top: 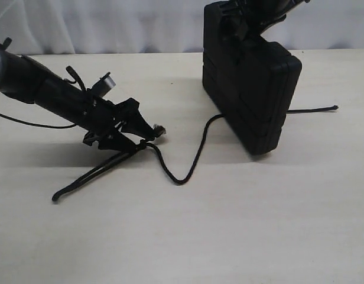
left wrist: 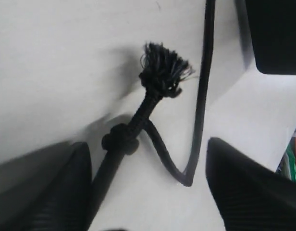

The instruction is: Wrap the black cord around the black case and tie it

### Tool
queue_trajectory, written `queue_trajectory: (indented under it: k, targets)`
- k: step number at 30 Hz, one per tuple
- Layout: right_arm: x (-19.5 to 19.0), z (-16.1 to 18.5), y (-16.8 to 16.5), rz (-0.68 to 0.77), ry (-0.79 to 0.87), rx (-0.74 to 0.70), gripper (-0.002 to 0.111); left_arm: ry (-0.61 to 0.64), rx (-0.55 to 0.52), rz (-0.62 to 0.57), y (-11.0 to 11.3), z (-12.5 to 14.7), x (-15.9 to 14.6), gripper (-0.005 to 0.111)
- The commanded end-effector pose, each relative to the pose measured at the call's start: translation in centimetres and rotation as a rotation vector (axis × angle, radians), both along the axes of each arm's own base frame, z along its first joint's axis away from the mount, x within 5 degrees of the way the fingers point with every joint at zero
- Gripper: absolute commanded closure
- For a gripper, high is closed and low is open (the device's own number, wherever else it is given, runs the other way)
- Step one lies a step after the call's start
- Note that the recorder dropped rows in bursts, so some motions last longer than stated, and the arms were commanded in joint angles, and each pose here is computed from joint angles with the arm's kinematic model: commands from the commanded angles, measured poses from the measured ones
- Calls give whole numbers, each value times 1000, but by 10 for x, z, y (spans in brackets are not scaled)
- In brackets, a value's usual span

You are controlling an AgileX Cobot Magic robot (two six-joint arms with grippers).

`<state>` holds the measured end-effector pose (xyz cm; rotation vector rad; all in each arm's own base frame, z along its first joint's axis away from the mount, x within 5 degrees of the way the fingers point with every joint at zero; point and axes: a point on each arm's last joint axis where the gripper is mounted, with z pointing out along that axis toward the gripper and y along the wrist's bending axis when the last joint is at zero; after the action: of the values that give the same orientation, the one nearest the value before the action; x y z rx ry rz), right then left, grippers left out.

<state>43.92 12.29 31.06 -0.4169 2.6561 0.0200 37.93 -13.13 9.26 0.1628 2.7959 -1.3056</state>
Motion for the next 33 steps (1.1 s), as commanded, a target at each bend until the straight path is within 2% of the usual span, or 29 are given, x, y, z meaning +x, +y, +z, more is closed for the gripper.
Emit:
queue_trajectory:
  k: [1,4,9,12,15,18,21,23,24,25,26,27,28,30,33]
  targets:
    - [0,-14,0,14,65,-18,104,-13,-55,-36,-2,17,8,44]
    - [0,-14,0,14,65,-18,104,-112,-28,-129,4,28,18,44]
    - [0,-14,0,14,65,-18,104,-281,191,-401,15,29,24,44]
    - [0,-14,0,14,65,-18,104,-351,292,-607,13,23,18,44]
    - [0,-14,0,14,65,-18,104,-402,336,-768,1,20,11,44]
    - [0,-14,0,14,65,-18,104,-461,392,-847,-18,17,7,44]
    - [0,-14,0,14,65,-18,104,-499,429,-873,-35,16,4,45]
    - [0,-14,0,14,65,-20,104,-492,537,-892,-41,12,2,60]
    - [0,-14,0,14,65,-20,104,-469,639,-880,-41,8,2,75]
    - [0,-14,0,14,65,-20,104,-455,673,-876,-41,5,2,81]
    - [0,-14,0,14,65,-20,104,-424,737,-852,-38,2,3,92]
    - [0,-14,0,14,65,-20,104,-410,767,-807,-37,0,5,100]
    - [0,-14,0,14,65,-20,104,-402,786,-704,-38,0,8,107]
    - [0,-14,0,14,65,-20,104,-379,771,-449,-37,1,17,107]
    - [0,-14,0,17,65,-21,104,-321,650,-142,-37,4,29,107]
